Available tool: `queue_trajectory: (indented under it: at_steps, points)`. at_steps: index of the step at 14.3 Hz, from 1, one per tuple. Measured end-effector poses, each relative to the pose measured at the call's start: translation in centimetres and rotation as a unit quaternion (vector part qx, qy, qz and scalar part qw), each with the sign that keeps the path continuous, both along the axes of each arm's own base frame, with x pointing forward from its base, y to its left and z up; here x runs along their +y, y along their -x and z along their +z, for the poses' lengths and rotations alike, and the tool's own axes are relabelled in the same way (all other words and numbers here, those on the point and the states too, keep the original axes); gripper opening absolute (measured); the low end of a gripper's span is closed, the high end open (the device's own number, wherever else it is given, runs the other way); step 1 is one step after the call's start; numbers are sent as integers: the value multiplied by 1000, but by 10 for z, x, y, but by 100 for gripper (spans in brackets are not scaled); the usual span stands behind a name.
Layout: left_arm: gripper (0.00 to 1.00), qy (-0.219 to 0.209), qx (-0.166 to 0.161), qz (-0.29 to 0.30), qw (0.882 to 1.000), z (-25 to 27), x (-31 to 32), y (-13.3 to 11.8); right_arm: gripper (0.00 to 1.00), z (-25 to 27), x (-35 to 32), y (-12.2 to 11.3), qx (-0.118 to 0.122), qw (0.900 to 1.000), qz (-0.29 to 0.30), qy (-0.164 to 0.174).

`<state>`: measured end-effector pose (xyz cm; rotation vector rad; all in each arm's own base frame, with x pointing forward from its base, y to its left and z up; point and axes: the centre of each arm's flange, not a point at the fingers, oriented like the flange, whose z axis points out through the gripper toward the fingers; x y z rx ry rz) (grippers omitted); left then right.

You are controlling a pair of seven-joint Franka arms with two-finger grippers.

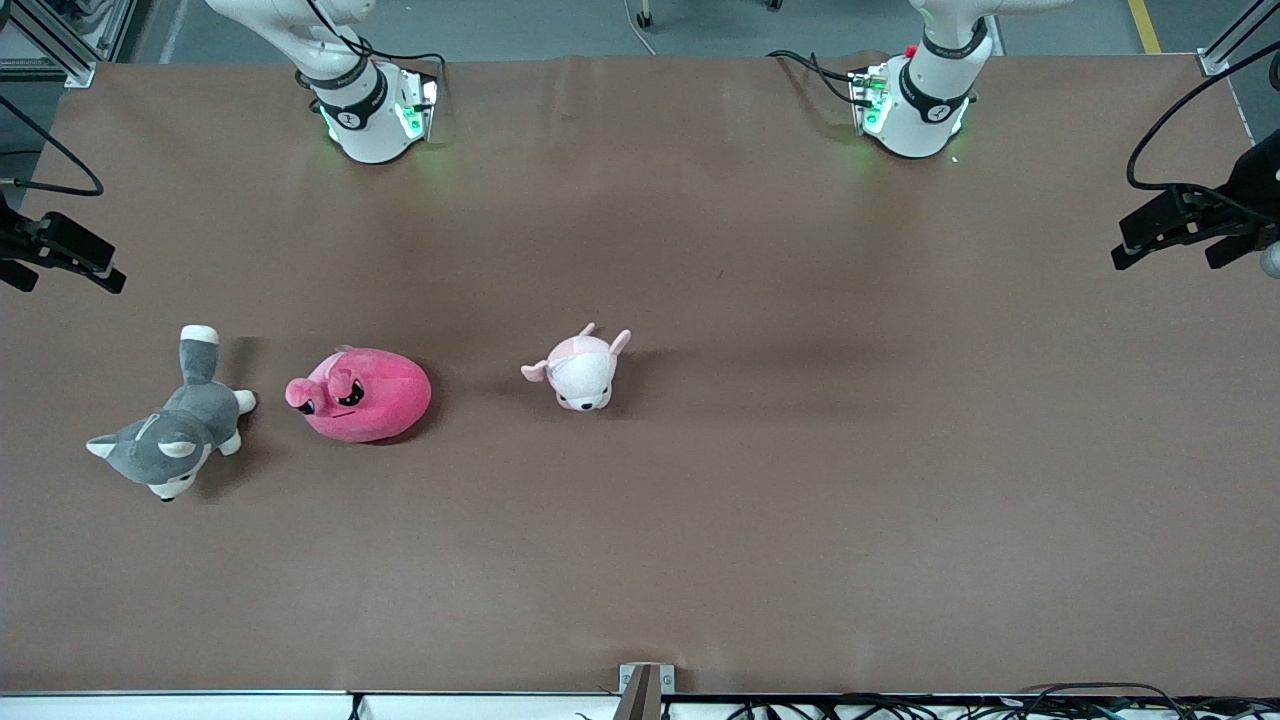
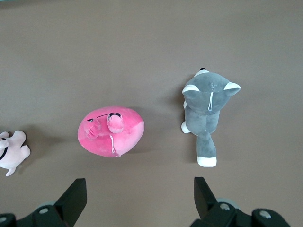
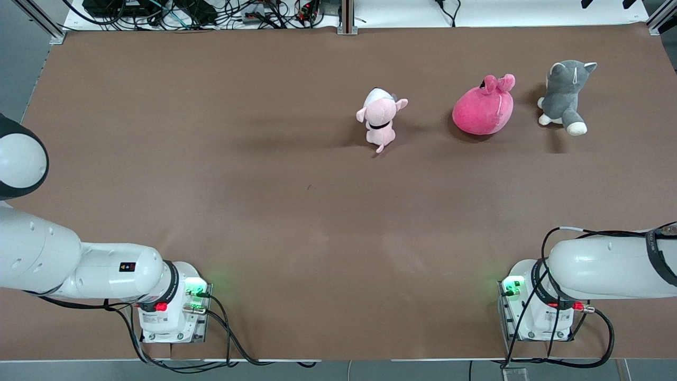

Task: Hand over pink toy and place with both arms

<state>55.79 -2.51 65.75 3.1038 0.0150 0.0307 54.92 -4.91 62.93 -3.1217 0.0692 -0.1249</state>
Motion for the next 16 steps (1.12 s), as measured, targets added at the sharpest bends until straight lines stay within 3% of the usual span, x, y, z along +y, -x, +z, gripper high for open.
queue_trajectory:
  at_steps: [3,7,16]
  points:
    - [100,0,-4,0,1000,1,0,-1,100,0,-1,0,0,1000,0,4]
    - [100,2,-35,0,999,7,-1,-7,100,0,-1,0,1,1000,0,6]
    - [100,2,-37,0,999,6,-2,-8,100,0,-1,0,1,1000,0,8]
